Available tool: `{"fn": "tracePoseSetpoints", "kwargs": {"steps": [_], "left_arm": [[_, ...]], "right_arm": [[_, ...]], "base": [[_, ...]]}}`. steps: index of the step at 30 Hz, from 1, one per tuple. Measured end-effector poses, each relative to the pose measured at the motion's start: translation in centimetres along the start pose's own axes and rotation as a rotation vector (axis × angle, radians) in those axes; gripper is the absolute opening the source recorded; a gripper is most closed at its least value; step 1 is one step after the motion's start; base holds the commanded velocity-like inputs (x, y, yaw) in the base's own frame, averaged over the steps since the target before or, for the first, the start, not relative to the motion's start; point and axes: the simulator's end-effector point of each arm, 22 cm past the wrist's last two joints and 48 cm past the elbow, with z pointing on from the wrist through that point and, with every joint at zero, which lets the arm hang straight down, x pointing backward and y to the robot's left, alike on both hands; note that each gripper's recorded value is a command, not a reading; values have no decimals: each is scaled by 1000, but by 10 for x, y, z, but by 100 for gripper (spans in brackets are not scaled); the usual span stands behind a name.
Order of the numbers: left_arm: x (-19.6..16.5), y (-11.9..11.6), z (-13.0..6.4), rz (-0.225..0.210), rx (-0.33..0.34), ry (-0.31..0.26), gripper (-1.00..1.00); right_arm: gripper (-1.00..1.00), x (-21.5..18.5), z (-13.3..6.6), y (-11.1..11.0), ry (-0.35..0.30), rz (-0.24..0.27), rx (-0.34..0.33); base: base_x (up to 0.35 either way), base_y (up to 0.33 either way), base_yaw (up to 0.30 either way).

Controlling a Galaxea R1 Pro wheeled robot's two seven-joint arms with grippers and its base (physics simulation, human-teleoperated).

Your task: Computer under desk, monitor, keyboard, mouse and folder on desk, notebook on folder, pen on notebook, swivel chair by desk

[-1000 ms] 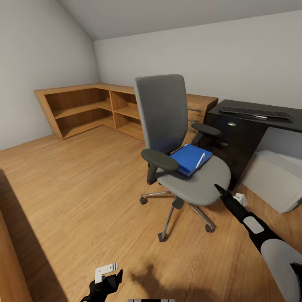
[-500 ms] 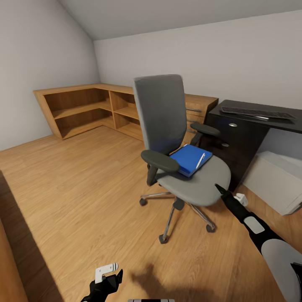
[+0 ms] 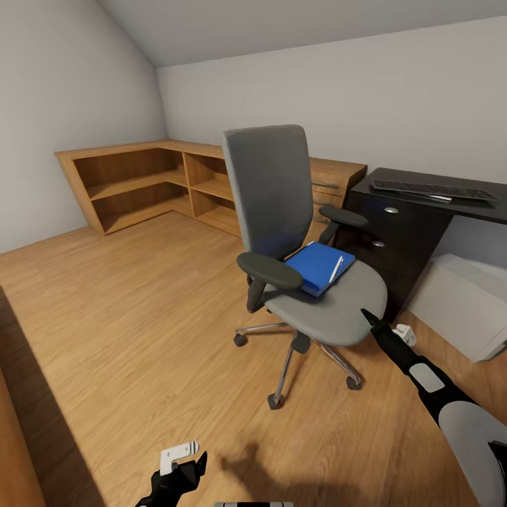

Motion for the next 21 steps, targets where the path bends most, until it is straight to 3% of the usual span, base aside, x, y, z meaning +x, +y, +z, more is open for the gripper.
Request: {"fn": "tracePoseSetpoints", "kwargs": {"steps": [13,21], "left_arm": [[-18,-6,-8,2,10,-32,100],[-18,-6,-8,2,10,-31,100]], "right_arm": [[100,-15,-3,23,-18,-5,-27],[100,-15,-3,23,-17,-5,-27]], "base": [[0,0,0],[0,0,0]]}}
